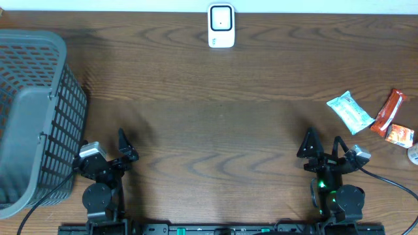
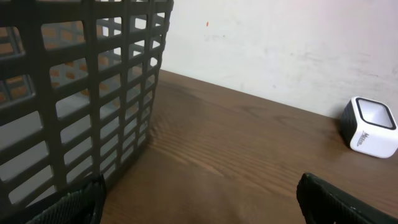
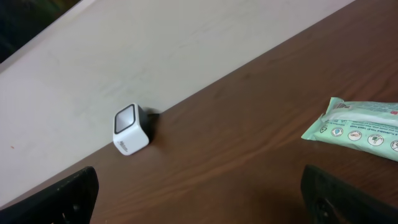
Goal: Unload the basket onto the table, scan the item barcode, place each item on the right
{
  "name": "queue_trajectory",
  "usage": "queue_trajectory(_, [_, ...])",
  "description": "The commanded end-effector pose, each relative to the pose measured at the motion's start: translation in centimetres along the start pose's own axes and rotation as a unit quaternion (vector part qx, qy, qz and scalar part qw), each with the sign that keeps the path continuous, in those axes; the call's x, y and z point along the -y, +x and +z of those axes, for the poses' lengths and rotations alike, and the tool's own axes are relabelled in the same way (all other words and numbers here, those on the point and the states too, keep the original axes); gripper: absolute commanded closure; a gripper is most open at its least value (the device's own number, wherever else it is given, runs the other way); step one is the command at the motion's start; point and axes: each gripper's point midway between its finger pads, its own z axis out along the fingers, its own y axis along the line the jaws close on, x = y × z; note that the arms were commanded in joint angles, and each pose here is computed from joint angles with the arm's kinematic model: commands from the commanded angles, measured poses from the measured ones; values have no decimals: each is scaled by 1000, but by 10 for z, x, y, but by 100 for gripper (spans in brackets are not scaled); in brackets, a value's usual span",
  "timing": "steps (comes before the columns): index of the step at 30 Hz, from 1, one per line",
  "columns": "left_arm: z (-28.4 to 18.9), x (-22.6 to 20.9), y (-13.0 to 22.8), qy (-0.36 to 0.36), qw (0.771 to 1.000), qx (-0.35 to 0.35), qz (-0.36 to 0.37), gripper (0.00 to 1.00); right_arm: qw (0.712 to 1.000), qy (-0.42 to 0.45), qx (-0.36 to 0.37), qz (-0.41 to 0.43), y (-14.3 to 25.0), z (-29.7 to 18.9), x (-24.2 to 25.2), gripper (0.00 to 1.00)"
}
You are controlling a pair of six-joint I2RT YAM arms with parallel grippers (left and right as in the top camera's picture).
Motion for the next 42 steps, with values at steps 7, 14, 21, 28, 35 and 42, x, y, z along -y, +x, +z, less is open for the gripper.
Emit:
queue_trajectory(7, [0,-5,16,-10,1000,-26,0,2,1000,1,3,6,-1,0,0,1])
queue_trajectory(14, [0,-5,16,-10,1000,-26,0,2,999,27,23,-2,-8,-1,9,1])
queue_trajectory(21, [0,-5,16,-10,1000,-26,0,2,962,-6,-7,-272,4,0,-1,1])
queue_trajectory(28, [0,-5,16,-10,1000,-26,0,2,962,-4,-10,-274,5,1,0,1])
queue_trajectory(35, [0,-5,16,-10,1000,-26,0,2,962,-4,-10,-274,5,1,0,1])
queue_trajectory(42, [0,-5,16,-10,1000,-26,0,2,962,-4,-10,-274,5,1,0,1])
